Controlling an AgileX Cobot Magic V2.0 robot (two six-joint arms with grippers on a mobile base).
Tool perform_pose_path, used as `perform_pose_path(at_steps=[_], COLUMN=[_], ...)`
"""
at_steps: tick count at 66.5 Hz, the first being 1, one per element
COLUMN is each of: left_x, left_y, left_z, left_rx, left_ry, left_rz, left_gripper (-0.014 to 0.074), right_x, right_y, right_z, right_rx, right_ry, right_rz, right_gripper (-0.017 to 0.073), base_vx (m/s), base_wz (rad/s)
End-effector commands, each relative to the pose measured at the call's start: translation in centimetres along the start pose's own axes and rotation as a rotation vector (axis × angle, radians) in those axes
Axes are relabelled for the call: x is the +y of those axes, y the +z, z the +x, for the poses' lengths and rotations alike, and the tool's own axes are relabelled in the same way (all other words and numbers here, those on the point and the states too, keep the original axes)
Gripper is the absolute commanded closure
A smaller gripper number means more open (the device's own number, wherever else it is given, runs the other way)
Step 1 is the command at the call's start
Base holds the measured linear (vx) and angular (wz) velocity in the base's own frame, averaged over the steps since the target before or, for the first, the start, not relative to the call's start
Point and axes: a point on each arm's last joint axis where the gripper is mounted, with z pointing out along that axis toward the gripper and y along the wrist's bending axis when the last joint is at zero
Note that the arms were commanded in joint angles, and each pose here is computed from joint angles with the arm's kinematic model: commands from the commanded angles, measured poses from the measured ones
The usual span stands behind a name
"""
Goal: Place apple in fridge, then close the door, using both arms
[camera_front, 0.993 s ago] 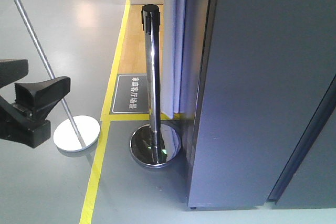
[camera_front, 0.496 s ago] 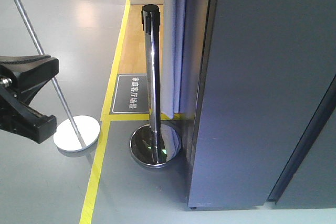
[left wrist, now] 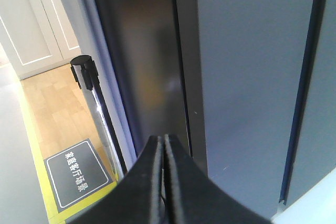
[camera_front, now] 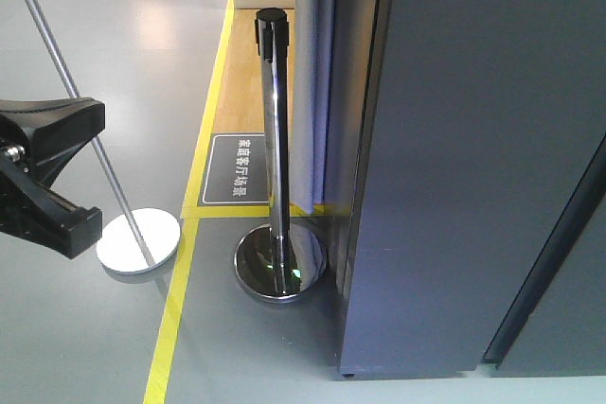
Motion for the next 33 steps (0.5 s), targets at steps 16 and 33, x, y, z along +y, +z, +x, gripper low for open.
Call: perform_pose_path(at_steps=[16, 33], left_x=[-0.2, 0.4], left_y=[-0.3, -2.9], left_z=[-1.1, 0.8], left_rx=[-0.071, -0.055], left_ry=[-0.009, -0.115], left_rz=[0.029, 0.037], left_gripper=[0.0601, 0.0600], right_x=[-0.1, -0.1], right_y=[-0.1, -0.1], right_z=[-1.3, -1.3], right_rx=[-0.085, -0.085], right_ry=[-0.013, -0.013], right_rz=[0.013, 0.013], right_gripper=[0.0568, 0.0568], base_vx=[0.00, 0.00], base_wz=[0.00, 0.00])
